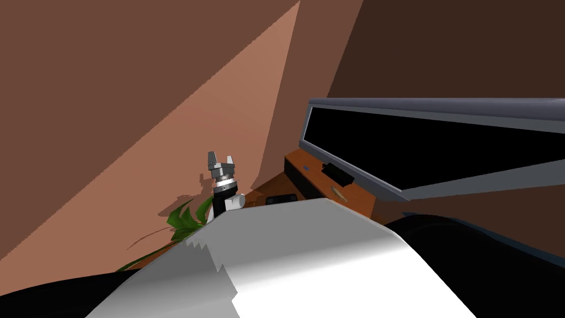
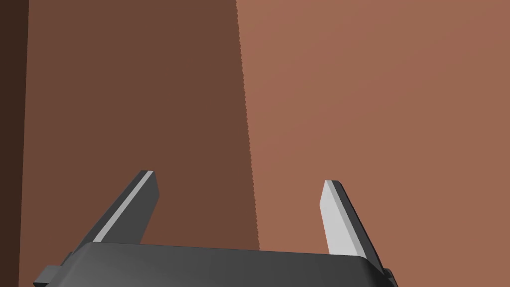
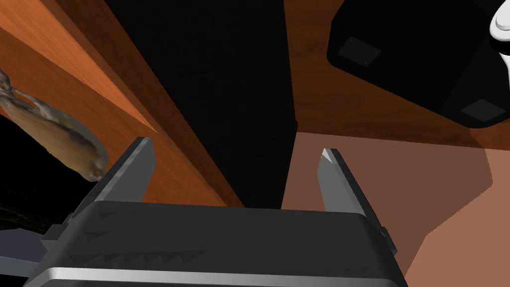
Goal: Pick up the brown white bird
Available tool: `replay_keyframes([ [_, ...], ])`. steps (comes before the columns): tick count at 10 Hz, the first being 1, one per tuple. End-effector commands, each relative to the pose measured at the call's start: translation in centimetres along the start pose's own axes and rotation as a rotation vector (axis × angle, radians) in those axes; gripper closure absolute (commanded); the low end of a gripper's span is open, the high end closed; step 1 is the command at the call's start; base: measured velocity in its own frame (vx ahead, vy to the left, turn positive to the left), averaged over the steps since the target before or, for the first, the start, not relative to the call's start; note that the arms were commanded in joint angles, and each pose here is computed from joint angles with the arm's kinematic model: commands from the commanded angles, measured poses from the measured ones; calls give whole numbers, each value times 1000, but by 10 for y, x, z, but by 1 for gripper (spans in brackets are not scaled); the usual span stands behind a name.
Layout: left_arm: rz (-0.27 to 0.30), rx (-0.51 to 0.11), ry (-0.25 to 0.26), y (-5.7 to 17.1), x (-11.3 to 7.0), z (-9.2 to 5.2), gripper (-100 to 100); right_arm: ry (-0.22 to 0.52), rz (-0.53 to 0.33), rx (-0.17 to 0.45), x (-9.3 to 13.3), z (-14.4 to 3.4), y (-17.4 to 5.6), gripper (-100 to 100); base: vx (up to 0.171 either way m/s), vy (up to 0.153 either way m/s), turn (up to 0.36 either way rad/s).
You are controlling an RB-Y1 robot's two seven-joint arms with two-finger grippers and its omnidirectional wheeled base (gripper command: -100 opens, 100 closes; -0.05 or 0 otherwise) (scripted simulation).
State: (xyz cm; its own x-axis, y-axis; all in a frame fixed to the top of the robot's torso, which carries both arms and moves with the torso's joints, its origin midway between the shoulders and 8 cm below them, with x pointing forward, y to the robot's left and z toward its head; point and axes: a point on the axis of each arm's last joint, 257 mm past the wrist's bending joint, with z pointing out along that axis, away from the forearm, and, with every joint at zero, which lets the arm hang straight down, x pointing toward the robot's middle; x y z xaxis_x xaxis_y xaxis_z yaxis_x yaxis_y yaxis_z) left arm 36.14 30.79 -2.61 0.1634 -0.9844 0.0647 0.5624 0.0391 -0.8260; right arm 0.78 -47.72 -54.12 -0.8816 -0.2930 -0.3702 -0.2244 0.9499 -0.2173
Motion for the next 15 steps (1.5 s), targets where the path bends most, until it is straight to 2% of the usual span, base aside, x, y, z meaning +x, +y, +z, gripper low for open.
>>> replay_keyframes([
  [1,0,0,0,0,0,0,0,57,-54,29,26,-7,-15,-100,78,-61,143],
  [4,0,0,0,0,0,0,0,169,-146,88,73,-22,-50,-100,183,-110,295],
  [7,0,0,0,0,0,0,0,244,-180,120,104,-30,-62,-100,197,-154,209],
  [9,0,0,0,0,0,0,0,255,-166,110,111,-27,-49,-100,175,-168,156],
  [10,0,0,0,0,0,0,0,250,-171,115,108,-28,-55,-100,20,-12,27],
  [11,0,0,0,0,0,0,0,251,-171,115,108,-27,-54,0,0,0,0],
  [12,0,0,0,0,0,0,0,251,-161,119,105,-17,-47,-100,-23,-24,75],
  [15,0,0,0,0,0,0,0,251,-149,122,102,-4,-38,-100,-35,-30,85],
])
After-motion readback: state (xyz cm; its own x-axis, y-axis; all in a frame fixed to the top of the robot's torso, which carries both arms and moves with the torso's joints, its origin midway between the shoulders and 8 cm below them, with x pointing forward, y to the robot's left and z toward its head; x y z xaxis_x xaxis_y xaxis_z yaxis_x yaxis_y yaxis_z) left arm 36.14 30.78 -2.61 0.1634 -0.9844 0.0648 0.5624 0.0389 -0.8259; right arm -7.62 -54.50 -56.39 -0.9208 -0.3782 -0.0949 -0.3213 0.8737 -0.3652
